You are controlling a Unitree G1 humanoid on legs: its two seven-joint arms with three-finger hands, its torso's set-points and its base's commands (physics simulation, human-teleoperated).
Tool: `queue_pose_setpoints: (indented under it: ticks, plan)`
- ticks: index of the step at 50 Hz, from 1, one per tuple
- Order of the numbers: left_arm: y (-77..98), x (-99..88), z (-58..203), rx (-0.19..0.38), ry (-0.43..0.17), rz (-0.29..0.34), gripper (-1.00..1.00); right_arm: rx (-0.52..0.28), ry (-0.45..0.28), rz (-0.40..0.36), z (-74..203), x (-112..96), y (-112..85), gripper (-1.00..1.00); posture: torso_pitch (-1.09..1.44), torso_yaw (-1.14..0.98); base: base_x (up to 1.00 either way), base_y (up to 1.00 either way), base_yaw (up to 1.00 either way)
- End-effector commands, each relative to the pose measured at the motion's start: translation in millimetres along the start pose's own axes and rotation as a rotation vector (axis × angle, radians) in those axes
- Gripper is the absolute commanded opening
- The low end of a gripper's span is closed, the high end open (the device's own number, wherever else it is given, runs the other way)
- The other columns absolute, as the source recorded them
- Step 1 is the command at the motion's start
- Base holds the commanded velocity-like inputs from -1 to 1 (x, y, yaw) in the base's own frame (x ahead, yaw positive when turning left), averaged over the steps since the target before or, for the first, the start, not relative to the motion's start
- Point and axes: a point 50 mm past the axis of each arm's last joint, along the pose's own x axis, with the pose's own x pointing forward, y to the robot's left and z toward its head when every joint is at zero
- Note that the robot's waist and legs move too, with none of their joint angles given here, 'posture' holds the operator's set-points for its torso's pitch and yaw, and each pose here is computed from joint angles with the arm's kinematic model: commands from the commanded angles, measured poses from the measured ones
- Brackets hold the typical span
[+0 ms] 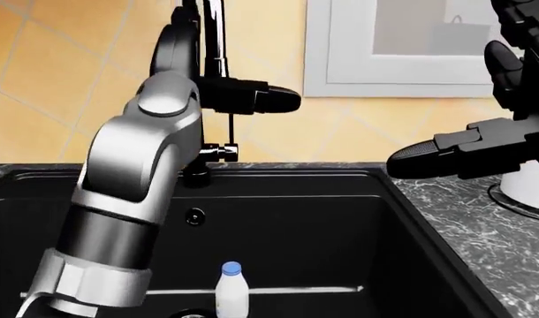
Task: Turn the sink spout to the right.
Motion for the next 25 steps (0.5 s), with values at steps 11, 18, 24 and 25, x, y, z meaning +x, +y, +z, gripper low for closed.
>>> queue_pose_setpoints:
  ticks: [11,18,24,25]
  plan:
    - [-15.8,-12.2,16,0.021,-0.099,-0.007,1.0,-0.011,-0.061,-0.022,11,-4,-3.8,1.0,-0.74,0.0,0.0,0.0,0.0]
    - [-20.4,-18.5,23,0.013,-0.108,-0.015,1.0,-0.012,-0.063,-0.024,12,-7,-4.5,1.0,-0.74,0.0,0.0,0.0,0.0]
    - [-24.1,-14.6,21,0.019,-0.1,-0.009,1.0,-0.011,-0.064,-0.025,12,-8,-5.2,1.0,-0.74,0.0,0.0,0.0,0.0]
    - [-25.5,-14.9,21,0.02,-0.1,-0.009,1.0,-0.012,-0.064,-0.025,12,-8,-5.1,1.0,-0.74,0.0,0.0,0.0,0.0]
